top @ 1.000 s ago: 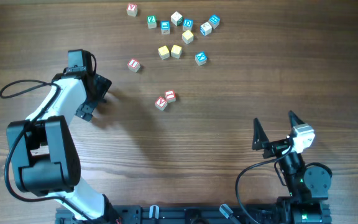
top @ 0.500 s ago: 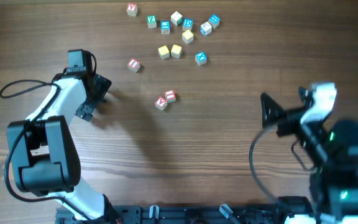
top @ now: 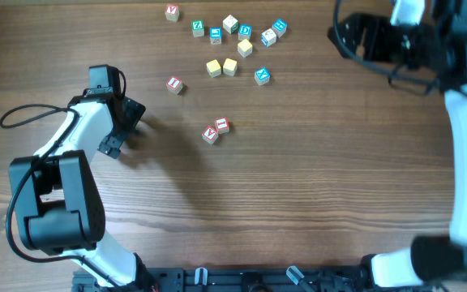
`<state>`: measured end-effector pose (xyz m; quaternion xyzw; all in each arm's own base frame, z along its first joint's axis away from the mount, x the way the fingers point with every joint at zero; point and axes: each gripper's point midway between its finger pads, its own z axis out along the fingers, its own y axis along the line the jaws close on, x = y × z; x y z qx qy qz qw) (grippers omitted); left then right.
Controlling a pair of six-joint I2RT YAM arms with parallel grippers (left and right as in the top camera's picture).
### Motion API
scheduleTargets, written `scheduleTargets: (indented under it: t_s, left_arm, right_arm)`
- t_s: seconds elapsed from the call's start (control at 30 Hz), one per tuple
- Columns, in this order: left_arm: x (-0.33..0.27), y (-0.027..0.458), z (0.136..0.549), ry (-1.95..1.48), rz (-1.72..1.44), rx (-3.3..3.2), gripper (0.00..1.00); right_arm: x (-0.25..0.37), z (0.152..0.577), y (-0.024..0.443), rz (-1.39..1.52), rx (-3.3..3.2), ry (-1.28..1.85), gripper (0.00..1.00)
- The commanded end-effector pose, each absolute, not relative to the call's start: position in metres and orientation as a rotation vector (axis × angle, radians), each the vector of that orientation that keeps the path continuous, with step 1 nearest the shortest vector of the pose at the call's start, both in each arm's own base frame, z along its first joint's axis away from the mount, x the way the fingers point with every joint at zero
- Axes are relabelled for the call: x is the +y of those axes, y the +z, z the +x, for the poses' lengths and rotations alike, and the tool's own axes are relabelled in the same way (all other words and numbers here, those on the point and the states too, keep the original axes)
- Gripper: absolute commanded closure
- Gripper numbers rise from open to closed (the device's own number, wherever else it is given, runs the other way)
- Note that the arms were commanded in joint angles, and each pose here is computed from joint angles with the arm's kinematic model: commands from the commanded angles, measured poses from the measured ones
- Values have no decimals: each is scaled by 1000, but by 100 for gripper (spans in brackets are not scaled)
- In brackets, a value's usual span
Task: Form a circle
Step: 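Swing the right arm forward over the block cluster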
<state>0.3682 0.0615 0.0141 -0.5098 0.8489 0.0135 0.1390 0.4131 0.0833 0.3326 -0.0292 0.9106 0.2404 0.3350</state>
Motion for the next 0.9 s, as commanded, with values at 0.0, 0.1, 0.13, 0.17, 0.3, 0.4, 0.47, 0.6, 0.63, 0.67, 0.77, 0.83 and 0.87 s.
scheduleTargets:
  t_s: [0.0,0.1,0.13,0.17,0.3,0.4,0.47,0.6,0.63,0.67,0.77,0.83,0.87]
  left_arm:
    - [65,9,364,72,-1485,2457,0]
    - [65,9,364,72,-1485,2457,0]
    - [65,9,364,72,-1485,2457,0]
    - [65,9,364,72,-1485,2457,0]
    - [65,9,364,72,-1485,2457,0]
    - [65,9,364,72,-1485,2457,0]
    - [65,9,364,72,-1485,2457,0]
    - [65,9,364,72,-1485,2457,0]
    - [65,9,364,72,-1485,2457,0]
    - [65,9,364,72,-1485,2457,0]
    - [65,9,364,72,-1485,2457,0]
    - [65,9,364,72,-1485,2457,0]
    - [65,9,364,72,-1485,2457,0]
  right_arm:
    - [110,436,311,-139,2428,694,0]
    - [130,454,274,-173,2496,671,0]
    - [134,461,264,-179,2508,641,0]
    - [138,465,256,-188,2516,617,0]
    - [182,485,216,-287,2530,597,0]
    - [200,490,188,-321,2567,524,15]
    - [207,490,166,-337,2606,436,30]
    - [212,492,129,-363,2661,270,44]
    - [213,492,121,-376,2671,240,46]
    - [216,492,114,-416,2674,230,48]
    - [219,493,96,-454,2691,218,48]
    - [219,496,80,-469,2704,206,46]
    - [219,498,75,-480,2705,195,44]
